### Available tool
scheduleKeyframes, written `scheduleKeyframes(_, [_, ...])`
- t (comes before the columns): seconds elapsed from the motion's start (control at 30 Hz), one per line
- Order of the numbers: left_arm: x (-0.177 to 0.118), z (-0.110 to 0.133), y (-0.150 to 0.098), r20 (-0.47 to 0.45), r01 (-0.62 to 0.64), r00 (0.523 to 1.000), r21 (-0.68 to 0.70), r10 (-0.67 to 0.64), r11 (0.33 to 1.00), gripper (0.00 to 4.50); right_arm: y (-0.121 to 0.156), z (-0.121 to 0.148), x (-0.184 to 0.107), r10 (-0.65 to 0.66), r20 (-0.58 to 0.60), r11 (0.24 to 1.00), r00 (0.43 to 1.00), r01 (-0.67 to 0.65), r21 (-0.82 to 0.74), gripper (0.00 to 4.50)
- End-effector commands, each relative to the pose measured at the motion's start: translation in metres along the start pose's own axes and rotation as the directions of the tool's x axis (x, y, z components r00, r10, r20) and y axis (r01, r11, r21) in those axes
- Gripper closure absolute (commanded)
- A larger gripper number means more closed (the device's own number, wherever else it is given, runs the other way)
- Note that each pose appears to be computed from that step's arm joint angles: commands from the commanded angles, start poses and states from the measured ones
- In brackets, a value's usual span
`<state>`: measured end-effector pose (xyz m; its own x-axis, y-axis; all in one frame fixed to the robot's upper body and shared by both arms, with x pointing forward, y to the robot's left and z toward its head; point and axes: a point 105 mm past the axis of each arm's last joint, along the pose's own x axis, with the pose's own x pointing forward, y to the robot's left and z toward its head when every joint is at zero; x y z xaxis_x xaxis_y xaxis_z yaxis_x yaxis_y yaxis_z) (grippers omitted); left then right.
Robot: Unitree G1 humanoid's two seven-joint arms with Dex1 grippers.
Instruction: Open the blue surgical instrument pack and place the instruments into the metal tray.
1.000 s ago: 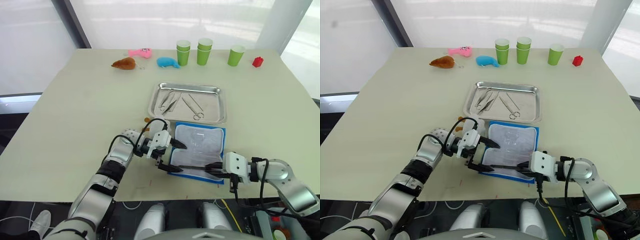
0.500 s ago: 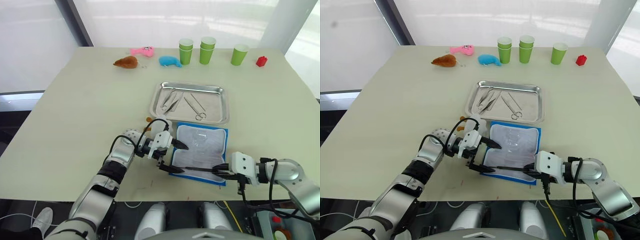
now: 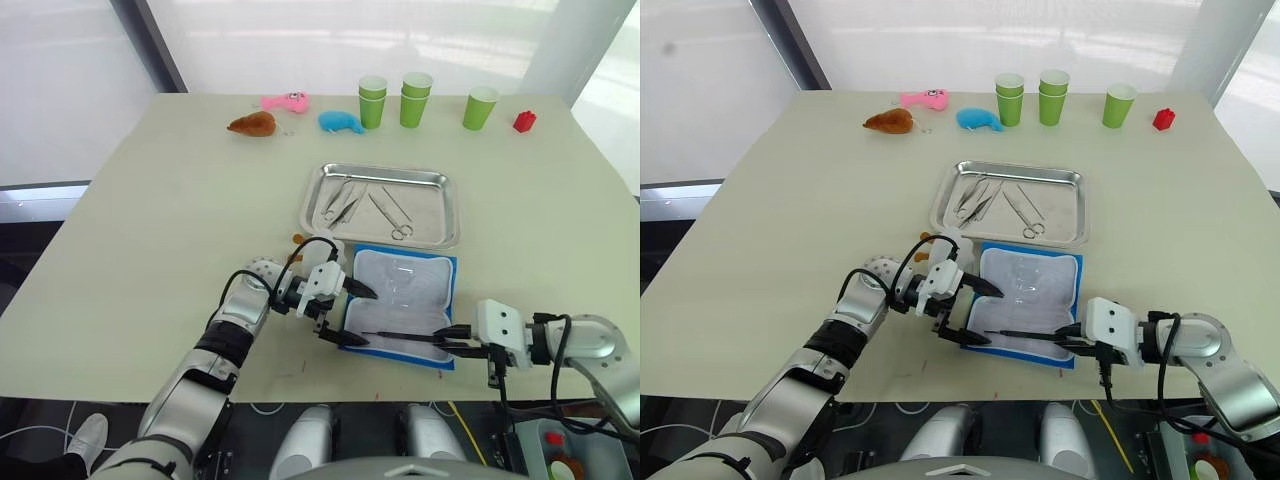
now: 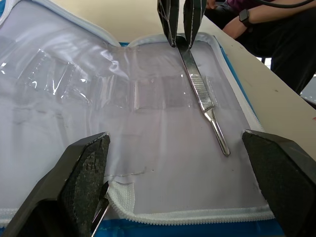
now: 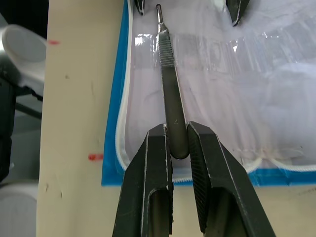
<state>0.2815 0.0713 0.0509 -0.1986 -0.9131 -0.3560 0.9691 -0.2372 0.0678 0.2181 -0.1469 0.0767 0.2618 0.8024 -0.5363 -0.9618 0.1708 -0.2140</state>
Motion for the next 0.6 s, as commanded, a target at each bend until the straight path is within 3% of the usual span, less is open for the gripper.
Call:
scheduleKeyframes(0.03, [0.009, -0.041, -0.030, -0.094, 0.102, 0.988, -0.170, -0.119, 0.980, 0.00, -0.007, 0.012, -0.010, -0.016, 0.008, 0.996, 1.000, 0.016, -0.083, 4.49])
scheduleKeyframes(0.37, [0.010, -0.042, -0.031, -0.093, 0.106, 0.988, -0.171, -0.123, 0.980, 0.00, -0.011, 0.015, -0.020, -0.012, -0.020, 0.993, 1.000, 0.009, -0.119, 4.49])
scheduleKeyframes(0.6, [0.011, -0.042, -0.031, -0.090, 0.108, 0.988, -0.172, -0.124, 0.979, 0.00, -0.011, 0.002, -0.039, -0.021, -0.072, 0.996, 0.997, 0.014, -0.093, 4.49])
